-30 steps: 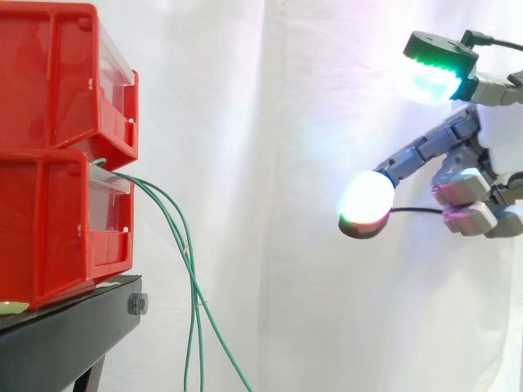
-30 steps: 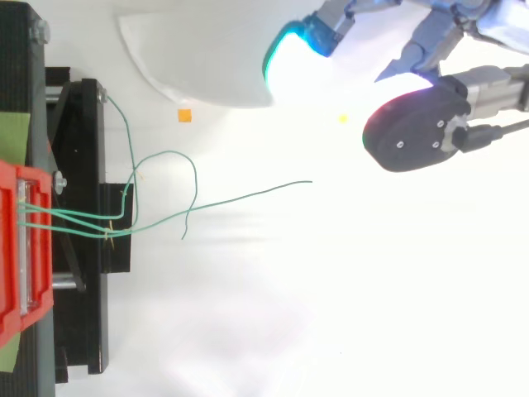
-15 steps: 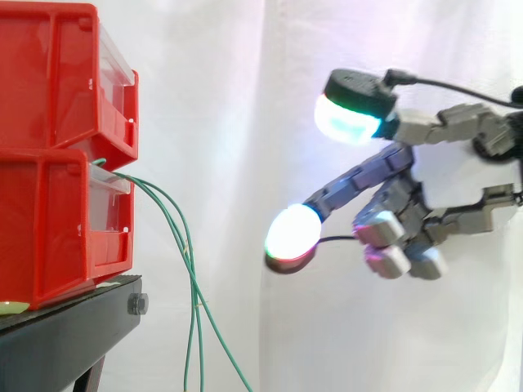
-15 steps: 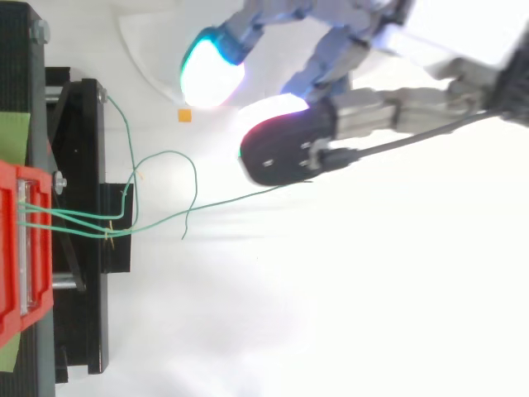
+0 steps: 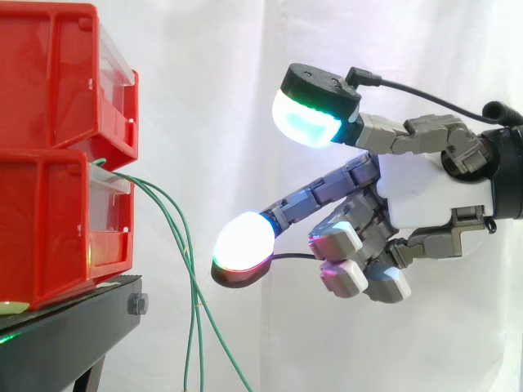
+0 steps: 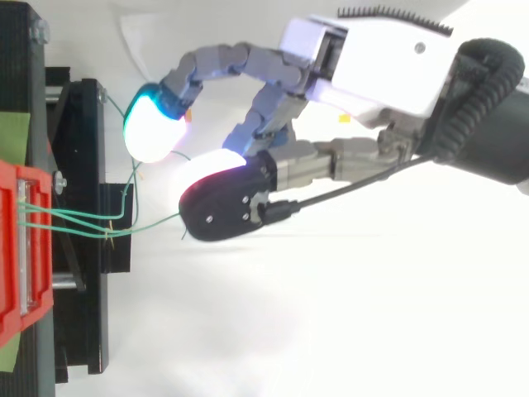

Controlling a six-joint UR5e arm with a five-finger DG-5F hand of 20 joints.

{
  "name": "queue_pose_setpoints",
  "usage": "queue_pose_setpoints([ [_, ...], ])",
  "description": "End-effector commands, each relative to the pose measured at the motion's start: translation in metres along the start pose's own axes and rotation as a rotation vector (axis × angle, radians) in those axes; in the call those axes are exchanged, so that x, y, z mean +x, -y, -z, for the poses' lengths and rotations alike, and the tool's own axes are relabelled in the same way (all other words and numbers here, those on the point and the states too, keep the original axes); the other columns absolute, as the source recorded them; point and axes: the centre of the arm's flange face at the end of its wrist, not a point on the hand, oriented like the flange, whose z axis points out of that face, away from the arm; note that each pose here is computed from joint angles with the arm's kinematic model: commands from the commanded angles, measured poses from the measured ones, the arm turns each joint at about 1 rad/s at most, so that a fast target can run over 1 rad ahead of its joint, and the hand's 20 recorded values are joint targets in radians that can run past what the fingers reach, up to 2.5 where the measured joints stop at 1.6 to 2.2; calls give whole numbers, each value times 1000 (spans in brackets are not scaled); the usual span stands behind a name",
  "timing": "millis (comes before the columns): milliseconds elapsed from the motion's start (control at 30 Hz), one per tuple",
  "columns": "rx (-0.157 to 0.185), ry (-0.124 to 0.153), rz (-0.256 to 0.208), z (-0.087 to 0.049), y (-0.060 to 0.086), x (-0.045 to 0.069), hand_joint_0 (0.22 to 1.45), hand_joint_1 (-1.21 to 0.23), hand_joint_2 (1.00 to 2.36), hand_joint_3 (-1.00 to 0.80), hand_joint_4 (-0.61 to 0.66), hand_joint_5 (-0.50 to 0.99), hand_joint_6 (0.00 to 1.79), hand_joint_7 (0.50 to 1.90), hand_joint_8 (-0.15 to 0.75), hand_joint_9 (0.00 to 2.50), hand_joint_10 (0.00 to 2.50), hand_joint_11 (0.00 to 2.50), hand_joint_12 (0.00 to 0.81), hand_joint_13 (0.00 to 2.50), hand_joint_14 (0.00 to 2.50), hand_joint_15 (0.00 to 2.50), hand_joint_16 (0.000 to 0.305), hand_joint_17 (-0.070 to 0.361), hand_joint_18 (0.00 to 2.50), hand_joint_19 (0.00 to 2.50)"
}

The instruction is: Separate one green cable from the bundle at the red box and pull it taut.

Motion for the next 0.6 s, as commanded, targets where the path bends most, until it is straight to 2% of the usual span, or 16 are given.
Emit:
queue_pose_setpoints([
  [0, -7, 0, -5, 0, 0, 12, 426, -541, 1000, -500, 253, -195, 502, 768, 345, 1216, 24, 1138, 423, 1177, 27, 961, 88, 198, 1256, 835],
  [100, -12, 9, -7, 1, -3, 20, 427, -541, 1000, -500, 251, -195, 502, 766, 344, 1216, 24, 1127, 419, 1173, 25, 964, 87, 197, 1255, 833],
  [300, -9, 31, 0, 3, -5, 24, 426, -542, 1000, -500, 253, -195, 503, 768, 348, 1218, 25, 1128, 418, 1176, 25, 960, 87, 196, 1253, 835],
  [400, -10, 58, 9, 3, -7, 26, 427, -542, 1000, -500, 251, -195, 503, 762, 345, 1217, 26, 1139, 422, 1177, 25, 967, 87, 197, 1255, 835],
  [433, -16, 74, 8, 3, -8, 28, 427, -542, 1000, -500, 251, -195, 502, 764, 344, 1218, 25, 1129, 424, 1177, 25, 968, 87, 197, 1254, 825],
  [500, -33, 85, 3, 2, -11, 31, 427, -541, 1000, -500, 249, -195, 502, 764, 344, 1218, 24, 1130, 418, 1177, 26, 960, 87, 197, 1253, 835],
  [567, -28, 78, 11, -3, 2, 38, 427, -541, 1000, -500, 251, -195, 502, 763, 343, 1218, 24, 1144, 418, 1176, 23, 961, 87, 196, 1252, 835],
])
